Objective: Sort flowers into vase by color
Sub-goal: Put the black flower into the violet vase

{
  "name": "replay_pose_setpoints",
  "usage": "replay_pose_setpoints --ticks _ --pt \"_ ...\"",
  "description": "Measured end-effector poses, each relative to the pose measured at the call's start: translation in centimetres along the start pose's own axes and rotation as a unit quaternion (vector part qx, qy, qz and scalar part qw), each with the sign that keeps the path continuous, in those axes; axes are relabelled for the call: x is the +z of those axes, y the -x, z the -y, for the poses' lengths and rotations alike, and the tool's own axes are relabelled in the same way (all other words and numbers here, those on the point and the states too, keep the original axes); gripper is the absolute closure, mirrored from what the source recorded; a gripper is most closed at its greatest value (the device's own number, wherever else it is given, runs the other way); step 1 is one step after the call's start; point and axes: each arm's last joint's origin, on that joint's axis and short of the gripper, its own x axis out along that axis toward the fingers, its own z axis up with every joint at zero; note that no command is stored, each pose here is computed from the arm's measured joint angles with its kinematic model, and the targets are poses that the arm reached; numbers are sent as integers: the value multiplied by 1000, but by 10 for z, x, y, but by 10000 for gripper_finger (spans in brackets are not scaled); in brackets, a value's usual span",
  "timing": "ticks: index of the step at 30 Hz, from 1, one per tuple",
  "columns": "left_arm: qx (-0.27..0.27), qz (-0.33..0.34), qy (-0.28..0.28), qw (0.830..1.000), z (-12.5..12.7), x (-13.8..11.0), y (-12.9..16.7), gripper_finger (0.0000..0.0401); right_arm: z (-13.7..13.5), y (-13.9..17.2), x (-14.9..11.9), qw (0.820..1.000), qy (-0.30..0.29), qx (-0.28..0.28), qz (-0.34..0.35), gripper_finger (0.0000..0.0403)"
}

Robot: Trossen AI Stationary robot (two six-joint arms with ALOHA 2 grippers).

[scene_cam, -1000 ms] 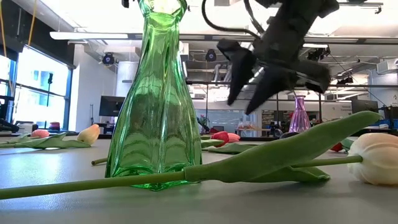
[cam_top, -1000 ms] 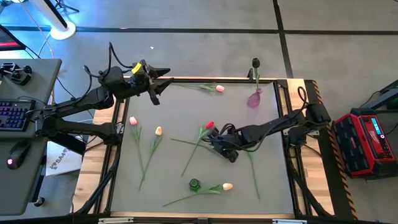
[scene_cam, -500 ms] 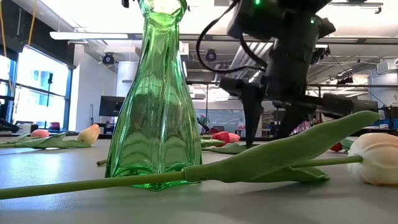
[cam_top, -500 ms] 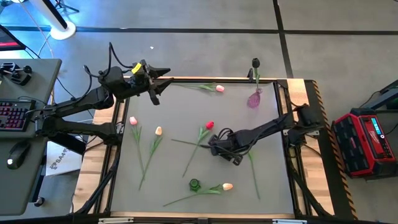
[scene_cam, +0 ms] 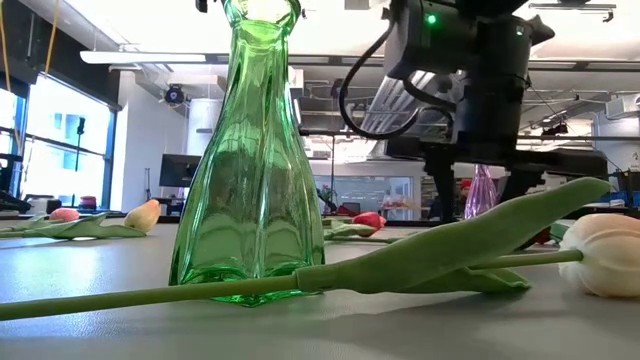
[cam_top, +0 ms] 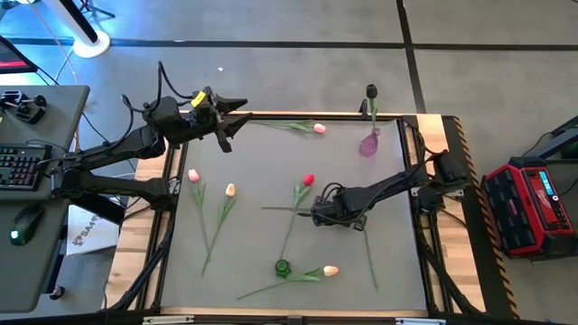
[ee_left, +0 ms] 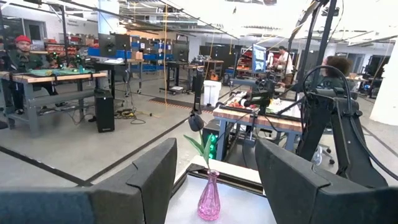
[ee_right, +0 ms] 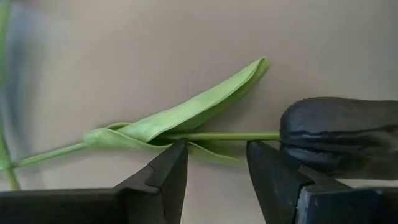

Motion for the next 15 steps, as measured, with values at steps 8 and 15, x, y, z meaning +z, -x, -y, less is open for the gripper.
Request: replay_pose_setpoints --ticks 8,15 --pt "0 0 0 1000 0 0 0 195 -1 0 7 996 71 16 59 249" --pt "0 0 0 1000 0 0 0 195 -14 -2 26 966 237 21 103 249"
